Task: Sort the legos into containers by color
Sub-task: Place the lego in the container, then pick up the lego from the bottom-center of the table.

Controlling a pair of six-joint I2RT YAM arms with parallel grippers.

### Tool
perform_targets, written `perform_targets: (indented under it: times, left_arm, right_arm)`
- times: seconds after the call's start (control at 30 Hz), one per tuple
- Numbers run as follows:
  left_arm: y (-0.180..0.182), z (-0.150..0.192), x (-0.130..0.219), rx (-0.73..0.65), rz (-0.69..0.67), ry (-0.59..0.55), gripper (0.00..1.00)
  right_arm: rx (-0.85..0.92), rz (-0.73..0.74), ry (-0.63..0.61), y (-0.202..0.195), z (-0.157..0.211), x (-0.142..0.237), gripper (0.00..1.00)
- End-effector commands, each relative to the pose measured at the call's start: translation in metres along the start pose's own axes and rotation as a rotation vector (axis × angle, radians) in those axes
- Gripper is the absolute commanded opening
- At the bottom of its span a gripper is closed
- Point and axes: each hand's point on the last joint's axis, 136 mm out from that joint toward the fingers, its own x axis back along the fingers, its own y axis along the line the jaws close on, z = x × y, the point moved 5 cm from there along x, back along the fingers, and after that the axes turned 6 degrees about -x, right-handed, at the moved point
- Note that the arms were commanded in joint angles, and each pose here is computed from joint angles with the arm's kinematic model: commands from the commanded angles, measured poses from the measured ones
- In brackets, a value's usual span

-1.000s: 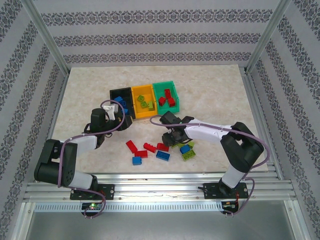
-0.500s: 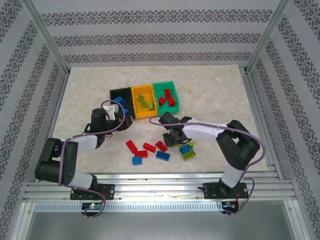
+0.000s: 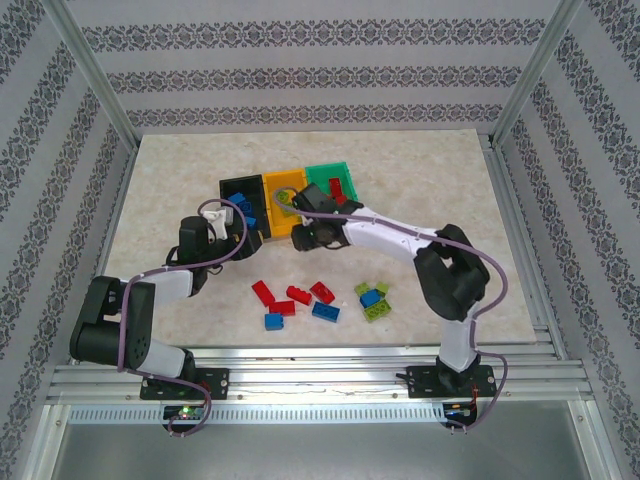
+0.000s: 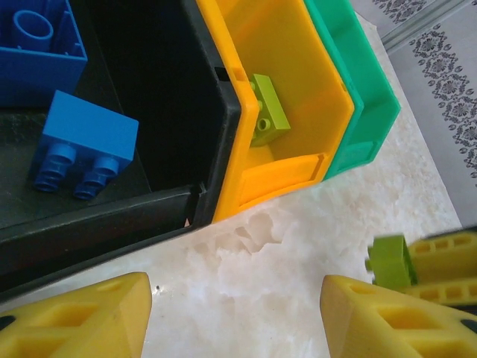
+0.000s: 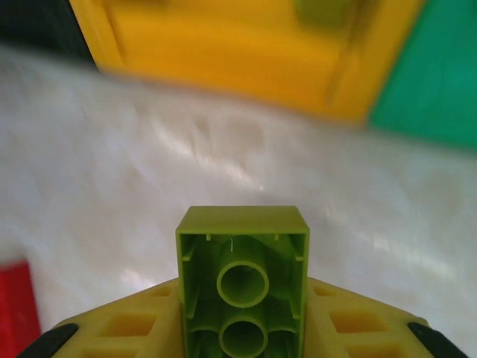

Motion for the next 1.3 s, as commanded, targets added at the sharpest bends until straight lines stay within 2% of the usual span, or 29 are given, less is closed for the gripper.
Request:
perform_targets:
  times: [0.0,0.2,0.33,0.6,0.9,1.27]
  left_arm:
    - [0.002,-0.004,0.004,0.008,0.006,-0.025,0.61]
    - [0.001,-0.006,0.006,0.007,0.008,-0.030,0.61]
    - [0.000,-0.007,0.009,-0.004,-0.004,-0.034,0.61]
    - [0.001,-0.007,0.010,-0.006,-0.007,-0.035,0.61]
    - [0.002,-0.006,0.009,0.000,-0.005,-0.036,0.62]
    - [0.002,-0.005,0.007,0.012,0.003,-0.040,0.61]
  right_arm:
    - [-0.006,-0.018,-0.043,-0.002,-0.036,-0.007,0.35]
    - [-0.096,-0.080,-0.118,-0.017,-0.092,-0.024,0.36]
    - [-0.093,-0.079,-0.171,-0.017,-0.118,-0.027,0.37]
    - [-0.093,-0.074,-0.211,-0.020,-0.136,-0.022,0.50]
    - [-0.056,-0.072,-0.205,-0.014,-0.103,0.005,0.50]
    - [-0.053,-0.003,-0.130,-0.041,0.002,0.046,0.51]
